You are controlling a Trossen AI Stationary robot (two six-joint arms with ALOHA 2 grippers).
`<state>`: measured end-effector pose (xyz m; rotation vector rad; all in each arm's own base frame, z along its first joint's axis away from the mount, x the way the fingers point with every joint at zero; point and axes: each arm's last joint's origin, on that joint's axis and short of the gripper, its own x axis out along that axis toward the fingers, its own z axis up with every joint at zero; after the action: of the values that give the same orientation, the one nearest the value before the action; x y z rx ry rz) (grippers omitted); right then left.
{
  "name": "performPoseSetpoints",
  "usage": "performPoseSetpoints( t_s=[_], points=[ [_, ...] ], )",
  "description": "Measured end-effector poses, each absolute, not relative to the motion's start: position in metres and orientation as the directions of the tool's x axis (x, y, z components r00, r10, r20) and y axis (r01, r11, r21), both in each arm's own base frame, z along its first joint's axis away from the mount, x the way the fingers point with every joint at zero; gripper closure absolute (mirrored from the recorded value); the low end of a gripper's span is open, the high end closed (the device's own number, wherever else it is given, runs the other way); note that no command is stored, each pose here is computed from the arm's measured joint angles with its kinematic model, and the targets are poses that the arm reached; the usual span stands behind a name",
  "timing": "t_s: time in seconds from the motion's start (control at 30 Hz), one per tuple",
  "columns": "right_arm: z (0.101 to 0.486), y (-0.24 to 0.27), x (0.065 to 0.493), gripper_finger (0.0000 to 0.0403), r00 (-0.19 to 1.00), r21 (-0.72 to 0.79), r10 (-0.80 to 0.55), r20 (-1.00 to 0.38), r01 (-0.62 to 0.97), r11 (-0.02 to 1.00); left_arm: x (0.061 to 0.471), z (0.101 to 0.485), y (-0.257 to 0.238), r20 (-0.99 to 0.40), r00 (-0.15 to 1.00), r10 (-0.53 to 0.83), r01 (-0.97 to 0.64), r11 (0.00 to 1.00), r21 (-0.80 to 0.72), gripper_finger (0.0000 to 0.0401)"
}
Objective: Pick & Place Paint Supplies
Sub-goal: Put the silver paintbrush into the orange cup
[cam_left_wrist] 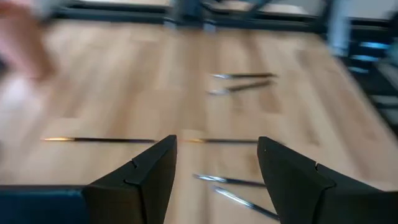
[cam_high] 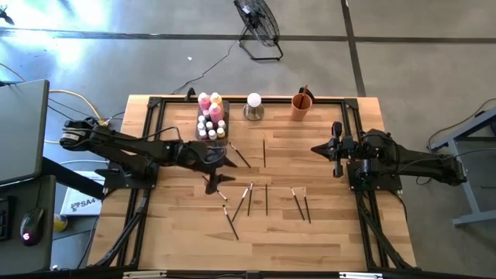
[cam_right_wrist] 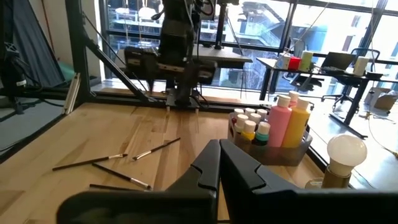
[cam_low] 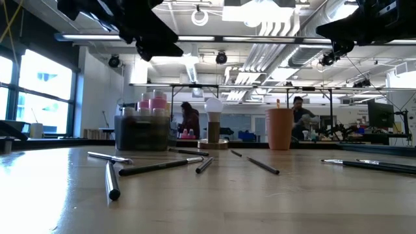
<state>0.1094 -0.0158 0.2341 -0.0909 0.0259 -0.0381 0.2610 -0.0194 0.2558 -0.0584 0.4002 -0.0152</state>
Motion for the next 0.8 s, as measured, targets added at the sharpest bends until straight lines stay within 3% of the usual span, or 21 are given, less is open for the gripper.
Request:
performPoseSetpoints(
  t_s=[0.33,0.8],
  points=[
    [0.233,-0.016,0.109,0.0401,0.998,-0.090,-0.043,-0.034,0.040,0.995,0.270,0.237,-0.026,-0.465,0.854,-0.235,0.146,0.965,-0.220,0.0180],
    [0.230,-0.016,0.109,0.0401,0.997,-0.010,-0.046,-0.069,0.046,0.999,0.289,0.208,-0.032,-0.515,0.827,-0.227,0.194,0.974,-0.117,0.0180]
  ],
)
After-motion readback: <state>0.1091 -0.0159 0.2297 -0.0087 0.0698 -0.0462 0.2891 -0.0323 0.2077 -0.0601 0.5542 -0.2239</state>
